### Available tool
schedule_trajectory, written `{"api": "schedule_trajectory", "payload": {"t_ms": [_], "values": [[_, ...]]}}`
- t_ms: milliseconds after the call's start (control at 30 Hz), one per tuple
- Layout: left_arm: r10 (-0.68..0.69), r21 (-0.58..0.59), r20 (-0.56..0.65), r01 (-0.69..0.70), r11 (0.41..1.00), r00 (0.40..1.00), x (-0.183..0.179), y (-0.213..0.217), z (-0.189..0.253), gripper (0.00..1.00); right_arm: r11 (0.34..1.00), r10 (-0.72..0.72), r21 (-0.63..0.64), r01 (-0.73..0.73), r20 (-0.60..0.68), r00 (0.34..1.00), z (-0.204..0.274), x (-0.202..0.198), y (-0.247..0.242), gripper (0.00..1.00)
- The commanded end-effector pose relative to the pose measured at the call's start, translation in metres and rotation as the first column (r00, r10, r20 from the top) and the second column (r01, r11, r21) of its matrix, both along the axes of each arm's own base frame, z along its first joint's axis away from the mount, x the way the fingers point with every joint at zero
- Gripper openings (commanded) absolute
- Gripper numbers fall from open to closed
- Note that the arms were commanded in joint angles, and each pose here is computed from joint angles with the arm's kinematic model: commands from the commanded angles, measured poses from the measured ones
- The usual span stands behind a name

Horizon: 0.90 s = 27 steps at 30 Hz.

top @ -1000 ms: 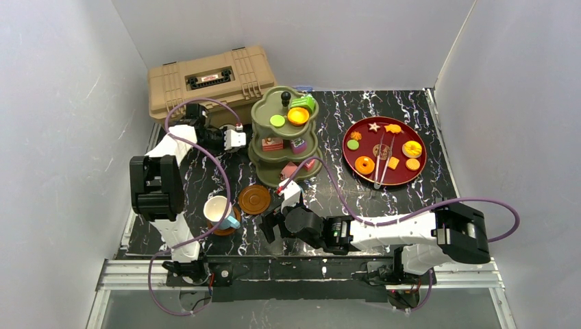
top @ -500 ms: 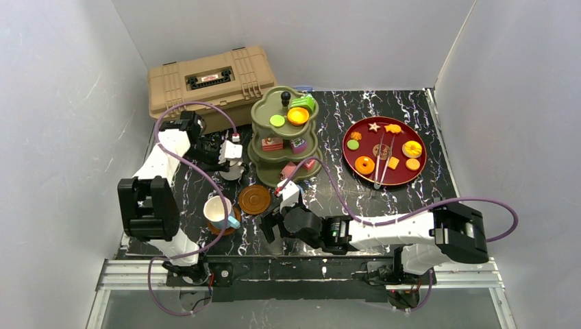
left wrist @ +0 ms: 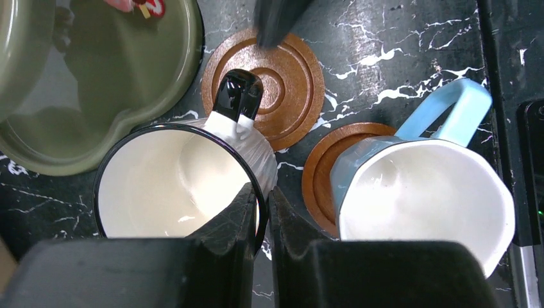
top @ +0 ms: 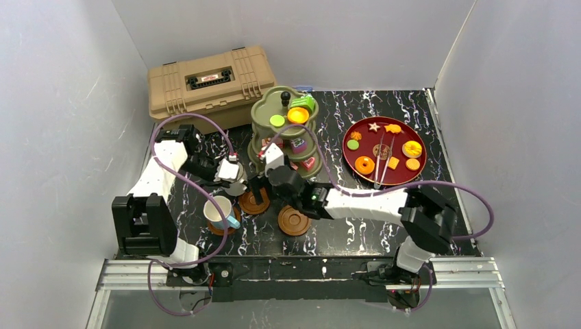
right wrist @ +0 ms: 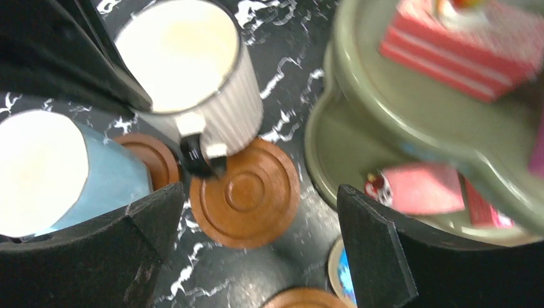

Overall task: Serve the afternoon tea
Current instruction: Pick up the cup at the center of the board.

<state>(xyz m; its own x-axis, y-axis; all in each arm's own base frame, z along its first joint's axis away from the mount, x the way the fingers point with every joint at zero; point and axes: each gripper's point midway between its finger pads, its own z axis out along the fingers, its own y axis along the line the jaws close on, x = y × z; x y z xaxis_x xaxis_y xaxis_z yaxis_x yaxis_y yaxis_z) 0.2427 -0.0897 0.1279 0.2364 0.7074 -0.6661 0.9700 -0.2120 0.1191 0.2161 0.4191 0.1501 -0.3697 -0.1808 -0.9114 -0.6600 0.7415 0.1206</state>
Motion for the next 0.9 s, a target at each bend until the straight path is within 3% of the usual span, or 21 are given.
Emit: {"api": "schedule_trajectory", "payload": {"t_ms": [0, 300, 567, 733, 867], "values": [[-0.070, -0.109, 0.086, 0.079, 0.991, 0.994, -0.008, -0.021, 0.030, 0.00, 0.987, 0.139, -0.084, -0.137, 0.027, 0.990, 0.004, 0.002, 0.037, 0.96], [-0.106, -0.112, 0.088, 0.116, 0.987, 0.990, -0.013, -0.025, 0.025, 0.00, 0.974, 0.193, -0.120, -0.190, 0.011, 0.981, -0.014, 0.003, 0.057, 0.85], [-0.117, -0.128, 0.120, 0.132, 0.983, 0.986, -0.015, -0.028, 0.030, 0.00, 0.966, 0.220, -0.142, -0.218, 0.003, 0.975, -0.023, 0.004, 0.067, 0.57], [-0.121, -0.141, 0.136, 0.140, 0.980, 0.983, -0.016, -0.030, 0.034, 0.00, 0.964, 0.246, -0.108, -0.244, 0.010, 0.969, -0.023, -0.003, 0.073, 0.53], [-0.118, -0.176, 0.137, 0.142, 0.974, 0.983, -0.018, -0.035, 0.049, 0.00, 0.961, 0.275, -0.041, -0.273, 0.107, 0.955, -0.006, -0.013, 0.074, 0.54]]}}
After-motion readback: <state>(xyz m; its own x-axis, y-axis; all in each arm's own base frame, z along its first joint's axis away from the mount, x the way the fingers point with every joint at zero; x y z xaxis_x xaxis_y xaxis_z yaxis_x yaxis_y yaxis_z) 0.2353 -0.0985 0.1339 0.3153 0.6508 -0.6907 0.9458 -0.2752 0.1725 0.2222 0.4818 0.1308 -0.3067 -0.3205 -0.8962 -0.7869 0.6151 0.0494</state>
